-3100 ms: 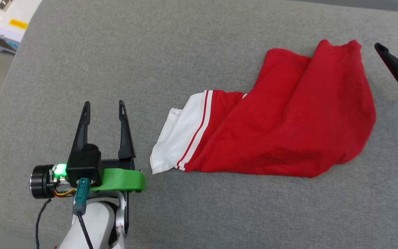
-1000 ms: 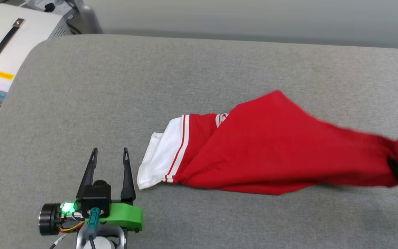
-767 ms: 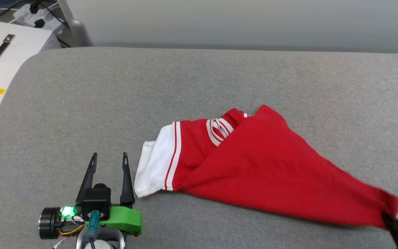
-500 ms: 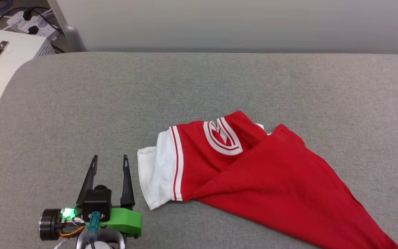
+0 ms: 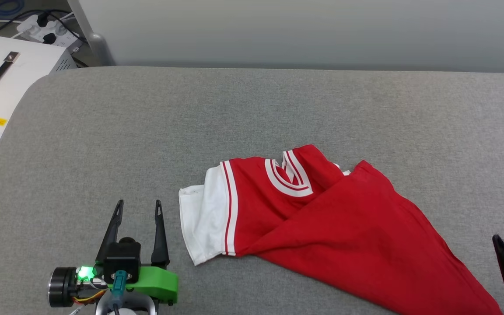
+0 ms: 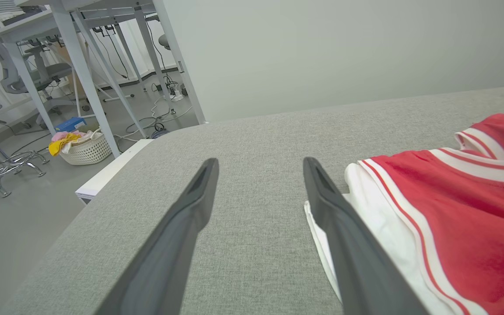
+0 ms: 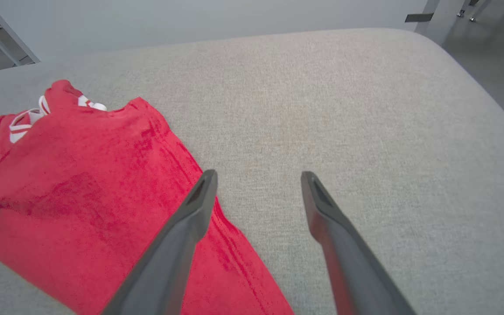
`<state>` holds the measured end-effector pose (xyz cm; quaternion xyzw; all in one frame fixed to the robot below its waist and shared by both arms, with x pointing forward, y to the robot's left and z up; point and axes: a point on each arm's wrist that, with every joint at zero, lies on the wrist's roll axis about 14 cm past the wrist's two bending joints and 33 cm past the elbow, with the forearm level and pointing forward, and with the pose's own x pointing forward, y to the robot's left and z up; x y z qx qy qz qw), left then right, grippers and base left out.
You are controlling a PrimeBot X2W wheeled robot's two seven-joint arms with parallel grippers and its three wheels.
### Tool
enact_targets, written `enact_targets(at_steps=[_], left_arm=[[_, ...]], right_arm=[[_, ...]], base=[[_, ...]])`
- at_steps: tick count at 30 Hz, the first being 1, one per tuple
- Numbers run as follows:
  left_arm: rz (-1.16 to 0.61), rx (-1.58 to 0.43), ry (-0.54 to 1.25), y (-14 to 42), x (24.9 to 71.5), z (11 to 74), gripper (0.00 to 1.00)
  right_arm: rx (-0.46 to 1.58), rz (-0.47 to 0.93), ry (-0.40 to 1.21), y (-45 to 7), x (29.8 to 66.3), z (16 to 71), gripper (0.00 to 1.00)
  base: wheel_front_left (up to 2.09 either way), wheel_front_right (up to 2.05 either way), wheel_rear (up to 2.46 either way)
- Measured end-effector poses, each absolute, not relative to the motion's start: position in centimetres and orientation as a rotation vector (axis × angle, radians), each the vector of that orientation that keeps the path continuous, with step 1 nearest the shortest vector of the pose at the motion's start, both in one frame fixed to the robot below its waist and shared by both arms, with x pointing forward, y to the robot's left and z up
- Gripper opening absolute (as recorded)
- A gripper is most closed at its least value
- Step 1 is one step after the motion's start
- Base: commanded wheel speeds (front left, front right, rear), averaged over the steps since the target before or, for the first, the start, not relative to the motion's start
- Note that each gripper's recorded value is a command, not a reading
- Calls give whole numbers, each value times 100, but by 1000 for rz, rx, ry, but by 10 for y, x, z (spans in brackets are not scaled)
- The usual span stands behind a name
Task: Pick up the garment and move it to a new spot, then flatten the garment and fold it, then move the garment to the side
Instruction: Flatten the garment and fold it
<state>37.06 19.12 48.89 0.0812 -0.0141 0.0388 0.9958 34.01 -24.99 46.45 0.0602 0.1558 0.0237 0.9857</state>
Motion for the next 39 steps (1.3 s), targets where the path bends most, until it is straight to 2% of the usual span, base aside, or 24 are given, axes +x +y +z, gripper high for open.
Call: enact_targets(at_steps=[6,13,17,22,29,35,36,39], left_arm=[[84,163,-20,193,369,486,100],[84,163,-6,192,375,482,100],[86,163,-8,193,384,482,100],[93,164,-11,195,393,482,100],[101,159,6,195,403,475,100],[113,155,28,196,411,466,100],[123,156,46,199,412,460,100],[133,159,64,202,413,453,100]], right_arm=[[17,172,90,-225,392,540,100],[-188,416,31,-169,444,590,100],[-270,562,145,-134,464,583,100],[-342,712,409,-101,473,542,100],[-437,852,732,-75,472,482,100],[-514,924,873,-60,476,437,100],[-540,953,948,-55,472,407,100],[-566,969,1028,-58,465,376,100]], base=[[0,0,0],[0,0,0],[0,0,0],[0,0,0],[0,0,0],[0,0,0],[0,0,0],[0,0,0]])
